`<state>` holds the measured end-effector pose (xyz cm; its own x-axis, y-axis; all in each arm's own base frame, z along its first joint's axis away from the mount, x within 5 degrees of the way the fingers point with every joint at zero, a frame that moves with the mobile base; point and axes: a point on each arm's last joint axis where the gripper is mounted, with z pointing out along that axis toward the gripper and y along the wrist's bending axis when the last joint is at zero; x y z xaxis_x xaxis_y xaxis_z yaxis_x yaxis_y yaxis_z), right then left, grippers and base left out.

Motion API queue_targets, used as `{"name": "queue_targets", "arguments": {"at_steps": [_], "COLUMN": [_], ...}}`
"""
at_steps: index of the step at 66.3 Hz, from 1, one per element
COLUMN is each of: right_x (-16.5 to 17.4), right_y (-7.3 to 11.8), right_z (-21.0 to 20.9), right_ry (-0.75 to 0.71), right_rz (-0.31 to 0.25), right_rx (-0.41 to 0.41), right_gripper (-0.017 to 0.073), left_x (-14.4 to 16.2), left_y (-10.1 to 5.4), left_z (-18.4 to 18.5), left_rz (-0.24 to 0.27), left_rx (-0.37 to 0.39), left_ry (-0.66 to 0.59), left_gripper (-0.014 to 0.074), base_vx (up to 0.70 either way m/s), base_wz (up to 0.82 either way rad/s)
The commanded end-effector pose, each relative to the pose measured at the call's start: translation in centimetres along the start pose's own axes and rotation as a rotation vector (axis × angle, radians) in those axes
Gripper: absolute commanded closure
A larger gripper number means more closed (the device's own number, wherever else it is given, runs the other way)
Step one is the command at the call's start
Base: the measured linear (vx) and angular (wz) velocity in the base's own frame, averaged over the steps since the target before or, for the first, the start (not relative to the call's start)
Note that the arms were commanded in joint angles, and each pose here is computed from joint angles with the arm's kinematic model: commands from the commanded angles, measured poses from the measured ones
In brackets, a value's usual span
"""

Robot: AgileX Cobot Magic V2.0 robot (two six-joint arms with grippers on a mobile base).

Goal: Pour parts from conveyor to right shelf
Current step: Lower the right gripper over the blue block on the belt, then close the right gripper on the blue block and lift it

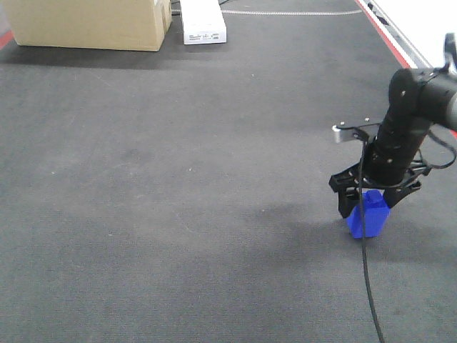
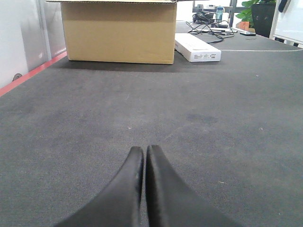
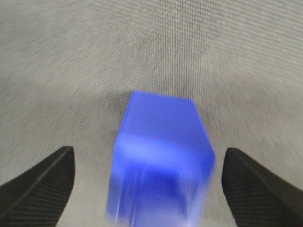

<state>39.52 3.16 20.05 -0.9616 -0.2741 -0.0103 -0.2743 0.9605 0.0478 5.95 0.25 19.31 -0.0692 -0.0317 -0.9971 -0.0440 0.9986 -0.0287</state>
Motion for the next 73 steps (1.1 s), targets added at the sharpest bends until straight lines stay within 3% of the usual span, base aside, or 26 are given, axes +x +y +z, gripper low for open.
{"name": "queue_targets", "arguments": {"at_steps": [1,12,19,26,36,49,54,61,73], "right_x": [-0.2,-0.3,-0.1,0.0,0.0,0.5,1.2,3.0,8.6], "right_y": [-0.1,-0.2,-0.5,-0.6,-0.2,0.9,1.2,1.7,2.7], "right_z": [-1.8,-1.6,-1.6,-1.6,-2.4,-7.9,-10.0,-12.6,-13.6], "right_ry": [-0.060,-0.049,-0.031,-0.020,-0.065,-0.317,-0.383,-0.483,-0.672], "right_rz": [0.000,0.044,0.074,0.066,0.075,0.095,0.078,0.033,0.040], "right_rx": [0.021,0.027,0.055,0.062,0.039,-0.002,0.008,0.039,0.083], "right_gripper": [-0.0021,0.0106,0.0300,0.0578,0.0569,0.0568,0.0567,0.0566,0.0566], "left_x": [-1.3,-1.3,-1.3,-1.3,-1.3,-1.3,-1.3,-1.3,-1.3], "left_y": [-0.1,-0.1,-0.1,-0.1,-0.1,-0.1,-0.1,-0.1,-0.1], "left_z": [0.0,0.0,0.0,0.0,0.0,0.0,0.0,0.0,0.0], "left_rz": [-0.016,-0.016,-0.016,-0.016,-0.016,-0.016,-0.016,-0.016,-0.016], "left_rx": [0.009,0.009,0.009,0.009,0.009,0.009,0.009,0.009,0.009], "left_ry": [-0.081,-0.081,-0.081,-0.081,-0.081,-0.081,-0.081,-0.081,-0.081], "left_gripper": [0.0599,0.0599,0.0599,0.0599,0.0599,0.0599,0.0599,0.0599,0.0599], "base_vx": [0.00,0.00,0.00,0.00,0.00,0.00,0.00,0.00,0.00], "base_wz": [0.00,0.00,0.00,0.00,0.00,0.00,0.00,0.00,0.00]}}
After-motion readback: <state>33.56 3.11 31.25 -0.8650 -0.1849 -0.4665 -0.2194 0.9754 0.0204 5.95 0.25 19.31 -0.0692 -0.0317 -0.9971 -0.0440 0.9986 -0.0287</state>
